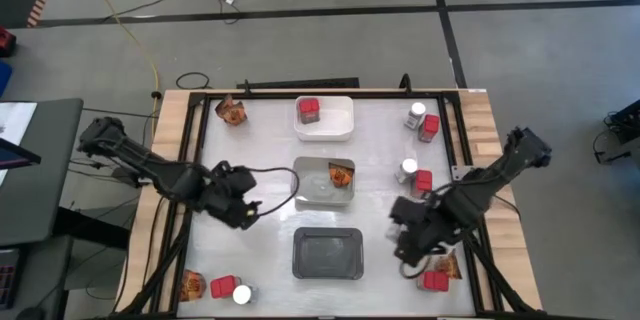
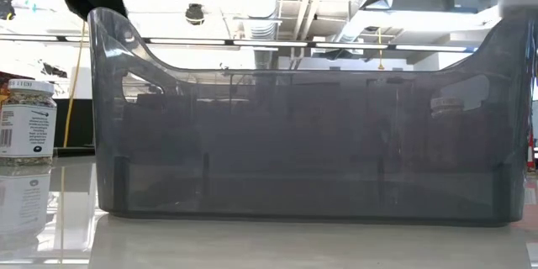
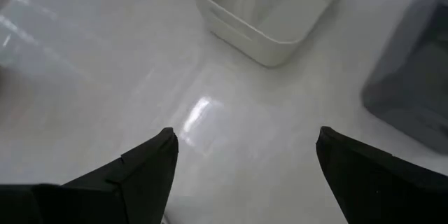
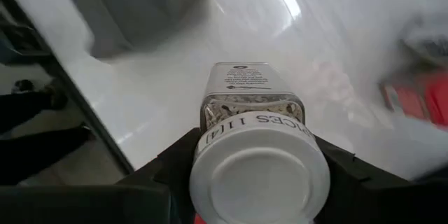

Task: Sort spices by type
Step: Put the white seasoning bottle into the black bin

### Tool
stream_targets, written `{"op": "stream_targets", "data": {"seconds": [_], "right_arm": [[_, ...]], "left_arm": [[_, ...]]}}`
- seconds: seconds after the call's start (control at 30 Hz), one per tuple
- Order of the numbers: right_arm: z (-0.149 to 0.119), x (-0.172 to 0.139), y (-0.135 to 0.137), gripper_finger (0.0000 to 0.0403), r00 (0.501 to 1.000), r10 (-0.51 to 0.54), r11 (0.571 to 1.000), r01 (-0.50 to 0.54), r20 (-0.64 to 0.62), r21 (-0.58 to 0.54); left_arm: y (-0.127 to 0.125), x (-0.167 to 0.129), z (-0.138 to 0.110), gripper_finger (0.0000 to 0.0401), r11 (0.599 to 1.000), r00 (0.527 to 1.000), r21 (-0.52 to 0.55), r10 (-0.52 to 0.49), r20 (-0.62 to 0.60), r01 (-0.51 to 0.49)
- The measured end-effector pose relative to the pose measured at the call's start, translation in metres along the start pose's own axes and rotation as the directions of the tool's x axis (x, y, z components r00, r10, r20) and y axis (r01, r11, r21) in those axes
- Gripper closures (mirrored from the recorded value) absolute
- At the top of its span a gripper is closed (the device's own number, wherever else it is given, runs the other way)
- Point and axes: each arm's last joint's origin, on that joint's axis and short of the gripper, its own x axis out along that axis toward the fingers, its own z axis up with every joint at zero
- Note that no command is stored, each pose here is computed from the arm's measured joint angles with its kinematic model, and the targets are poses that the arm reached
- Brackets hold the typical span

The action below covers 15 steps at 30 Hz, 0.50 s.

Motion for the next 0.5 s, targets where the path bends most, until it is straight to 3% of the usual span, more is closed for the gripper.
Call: {"op": "stream_targets", "data": {"seconds": [0.23, 0.5], "right_arm": [[0.050, 0.007, 0.052, 0.0183, 1.000, -0.031, 0.991, 0.031, 0.001, -0.129], [0.088, 0.025, 0.098, 0.0183, 0.999, 0.026, 0.956, -0.013, 0.039, -0.293]], "left_arm": [[0.014, -0.028, -0.024, 0.0077, 0.991, 0.991, -0.037, -0.129, 0.042, 0.130], [0.017, -0.040, -0.036, 0.0077, 0.980, 0.979, -0.007, -0.199, 0.048, 0.200]]}}
